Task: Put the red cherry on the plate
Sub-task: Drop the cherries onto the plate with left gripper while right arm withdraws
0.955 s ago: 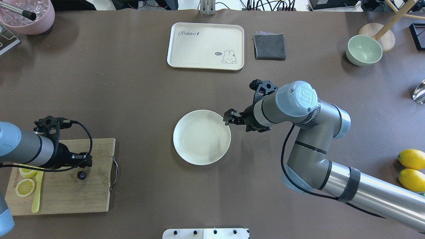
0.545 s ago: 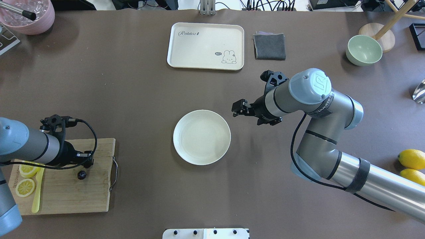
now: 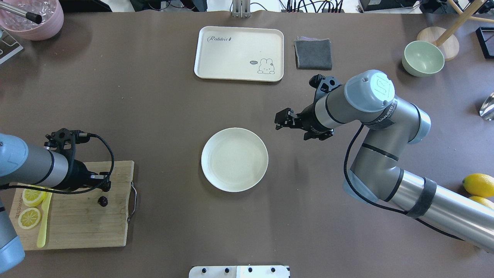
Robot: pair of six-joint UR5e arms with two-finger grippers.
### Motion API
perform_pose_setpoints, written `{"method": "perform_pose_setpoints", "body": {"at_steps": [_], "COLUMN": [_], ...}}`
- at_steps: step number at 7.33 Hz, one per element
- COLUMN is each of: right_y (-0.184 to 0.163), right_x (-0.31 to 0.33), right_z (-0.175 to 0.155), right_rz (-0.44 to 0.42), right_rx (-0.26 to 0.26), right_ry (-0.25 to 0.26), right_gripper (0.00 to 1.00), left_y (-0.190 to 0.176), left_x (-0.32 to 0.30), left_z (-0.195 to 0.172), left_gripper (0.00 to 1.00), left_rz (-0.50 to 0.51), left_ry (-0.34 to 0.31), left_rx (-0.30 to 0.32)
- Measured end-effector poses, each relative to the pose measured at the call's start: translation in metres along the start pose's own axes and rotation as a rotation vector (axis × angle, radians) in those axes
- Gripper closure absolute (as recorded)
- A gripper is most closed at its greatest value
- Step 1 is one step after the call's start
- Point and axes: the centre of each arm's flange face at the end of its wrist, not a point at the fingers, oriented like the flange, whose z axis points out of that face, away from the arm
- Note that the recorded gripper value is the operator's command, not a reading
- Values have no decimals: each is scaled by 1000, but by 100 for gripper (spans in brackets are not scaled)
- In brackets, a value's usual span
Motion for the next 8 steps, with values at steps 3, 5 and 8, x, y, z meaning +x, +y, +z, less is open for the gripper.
{"method": "perform_pose_setpoints", "body": {"at_steps": [3, 5, 8], "right_y": [-40, -70, -84], "right_x": [91, 180, 288], "right_z": [-76, -131, -186], "right_rz": [-36, -125, -228], "right_rx": [-4, -10, -24], "right_ry": [18, 53, 88], "right_gripper": [0, 0, 0], "left_y": [-24, -41, -61], "left_x": [114, 230, 306], "left_z": [-17, -18, 17], "left_gripper": [100, 100, 100], "left_rz": [-92, -176, -209], "left_ry": [96, 126, 109], "left_rx": [19, 0, 17]}}
